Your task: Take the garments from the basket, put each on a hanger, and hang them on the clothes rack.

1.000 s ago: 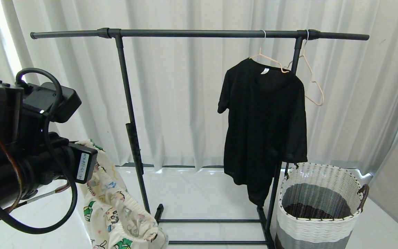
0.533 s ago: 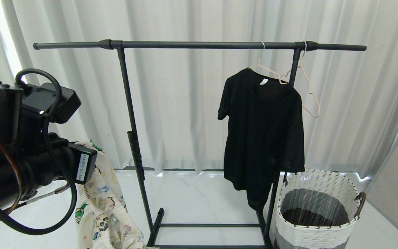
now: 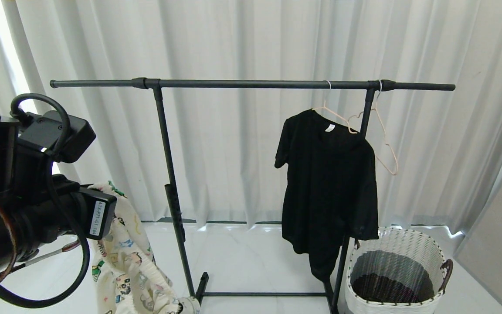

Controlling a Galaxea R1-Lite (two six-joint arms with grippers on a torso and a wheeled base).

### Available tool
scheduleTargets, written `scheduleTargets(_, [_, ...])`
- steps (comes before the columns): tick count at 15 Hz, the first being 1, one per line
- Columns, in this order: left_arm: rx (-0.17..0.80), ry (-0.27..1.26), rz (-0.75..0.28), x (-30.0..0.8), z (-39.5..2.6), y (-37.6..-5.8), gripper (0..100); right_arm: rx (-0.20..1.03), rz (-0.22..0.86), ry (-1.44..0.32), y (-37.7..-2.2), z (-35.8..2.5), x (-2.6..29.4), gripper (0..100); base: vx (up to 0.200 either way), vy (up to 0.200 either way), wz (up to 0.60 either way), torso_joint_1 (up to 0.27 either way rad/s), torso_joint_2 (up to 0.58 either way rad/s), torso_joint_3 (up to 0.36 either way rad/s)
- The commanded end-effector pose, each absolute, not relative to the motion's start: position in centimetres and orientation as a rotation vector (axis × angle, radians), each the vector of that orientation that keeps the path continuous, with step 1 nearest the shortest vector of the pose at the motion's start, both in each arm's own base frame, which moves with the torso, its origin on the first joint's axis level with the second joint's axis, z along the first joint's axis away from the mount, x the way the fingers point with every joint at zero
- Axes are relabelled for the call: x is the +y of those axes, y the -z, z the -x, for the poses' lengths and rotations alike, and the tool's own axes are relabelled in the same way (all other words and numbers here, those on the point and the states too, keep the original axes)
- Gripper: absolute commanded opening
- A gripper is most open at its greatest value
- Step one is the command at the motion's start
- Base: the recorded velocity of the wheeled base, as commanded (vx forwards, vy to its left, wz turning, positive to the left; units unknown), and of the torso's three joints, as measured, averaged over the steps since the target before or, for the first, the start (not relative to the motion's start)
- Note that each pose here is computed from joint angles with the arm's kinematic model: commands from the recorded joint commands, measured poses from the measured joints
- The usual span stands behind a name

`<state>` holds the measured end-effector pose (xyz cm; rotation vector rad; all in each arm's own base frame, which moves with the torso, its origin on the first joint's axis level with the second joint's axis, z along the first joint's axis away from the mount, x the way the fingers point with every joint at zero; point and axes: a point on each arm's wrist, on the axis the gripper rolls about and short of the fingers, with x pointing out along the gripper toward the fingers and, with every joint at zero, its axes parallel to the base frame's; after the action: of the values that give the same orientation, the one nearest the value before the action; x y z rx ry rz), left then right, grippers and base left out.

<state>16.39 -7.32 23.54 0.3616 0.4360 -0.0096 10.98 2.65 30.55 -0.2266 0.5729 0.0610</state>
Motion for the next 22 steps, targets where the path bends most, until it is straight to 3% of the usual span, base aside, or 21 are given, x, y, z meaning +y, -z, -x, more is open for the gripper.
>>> scheduleTargets(1, [0.435, 0.009, -0.362, -7.3, -16.3, -23.5, 0, 0.579, 0.229, -0.062, -30.5, -11.1, 2.7, 100, 0.000, 0.000, 0.00, 0.237, -0.48, -0.266])
scheduleTargets(13, [0.438, 0.020, -0.359, -7.3, -16.3, -23.5, 0, 0.542, 0.218, -0.057, -27.7, -12.7, 3.1, 100, 0.000, 0.000, 0.00, 0.233, -0.51, -0.281])
scheduleTargets(22, [0.434, 0.036, -0.355, -7.4, -16.2, -23.5, 0, 0.550, 0.205, -0.083, -26.5, -13.2, 3.3, 100, 0.200, 0.000, 0.00, 0.032, -0.06, -0.030])
